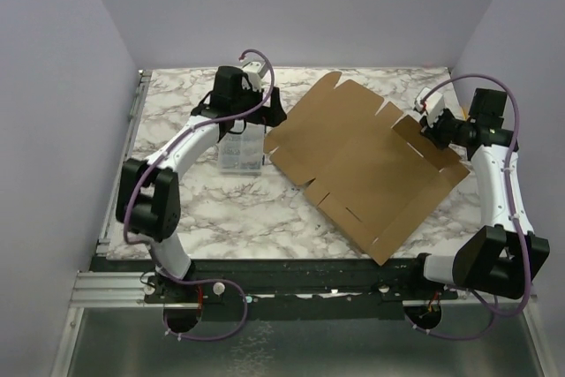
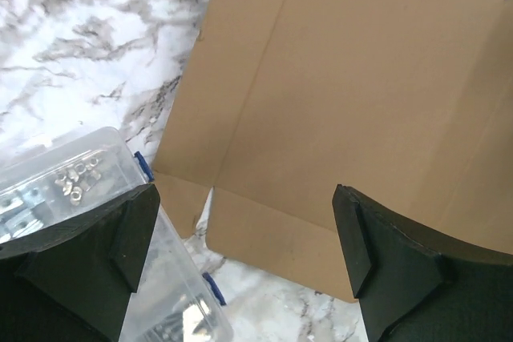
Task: Fold the paper box
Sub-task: Pick up the paper box from the center of the board, then fold the paper box at the center of the board.
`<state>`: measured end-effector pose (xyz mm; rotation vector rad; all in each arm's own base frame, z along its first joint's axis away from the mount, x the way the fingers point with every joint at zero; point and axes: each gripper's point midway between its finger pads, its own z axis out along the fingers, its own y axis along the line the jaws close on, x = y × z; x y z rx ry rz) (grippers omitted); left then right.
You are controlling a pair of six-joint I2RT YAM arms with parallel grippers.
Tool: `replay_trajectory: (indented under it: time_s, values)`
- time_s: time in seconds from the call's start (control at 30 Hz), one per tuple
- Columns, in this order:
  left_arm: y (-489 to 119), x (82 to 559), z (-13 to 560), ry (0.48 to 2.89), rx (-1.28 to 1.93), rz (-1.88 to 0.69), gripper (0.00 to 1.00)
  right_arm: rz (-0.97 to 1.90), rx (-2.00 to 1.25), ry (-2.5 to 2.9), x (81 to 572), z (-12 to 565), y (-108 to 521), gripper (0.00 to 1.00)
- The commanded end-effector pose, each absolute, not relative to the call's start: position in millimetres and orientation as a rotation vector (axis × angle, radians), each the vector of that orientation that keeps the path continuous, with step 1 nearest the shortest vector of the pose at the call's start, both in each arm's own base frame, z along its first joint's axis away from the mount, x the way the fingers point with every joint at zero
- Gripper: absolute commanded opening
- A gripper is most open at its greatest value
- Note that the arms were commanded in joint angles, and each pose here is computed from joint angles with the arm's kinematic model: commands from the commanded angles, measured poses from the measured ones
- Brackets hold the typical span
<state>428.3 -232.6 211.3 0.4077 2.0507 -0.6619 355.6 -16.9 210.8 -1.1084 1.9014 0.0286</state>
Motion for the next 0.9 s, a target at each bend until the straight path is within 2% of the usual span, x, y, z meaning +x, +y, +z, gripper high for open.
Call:
replay_trajectory:
  time_s: [0.0,0.17,0.47,0.7,0.87]
  values:
    - [-253,444,172,2.084,0.511,-1.006,0.99,0.066,-1.127,1.770,364,234,-1,0.01]
    - [-285,467,156,2.058,0.579,-1.231,0.99,0.034,-1.126,1.745,369,255,-3,0.01]
    - [-297,525,125,2.046,0.552,-1.202,0.98,0.040,-1.116,1.722,368,278,0,0.00]
    - [-276,557,154,1.956,0.542,-1.060,0.98,-0.030,-1.094,1.749,371,286,-11,0.01]
    - [-275,555,149,1.914,0.556,-1.220,0.98,0.002,-1.082,1.730,371,298,-7,0.01]
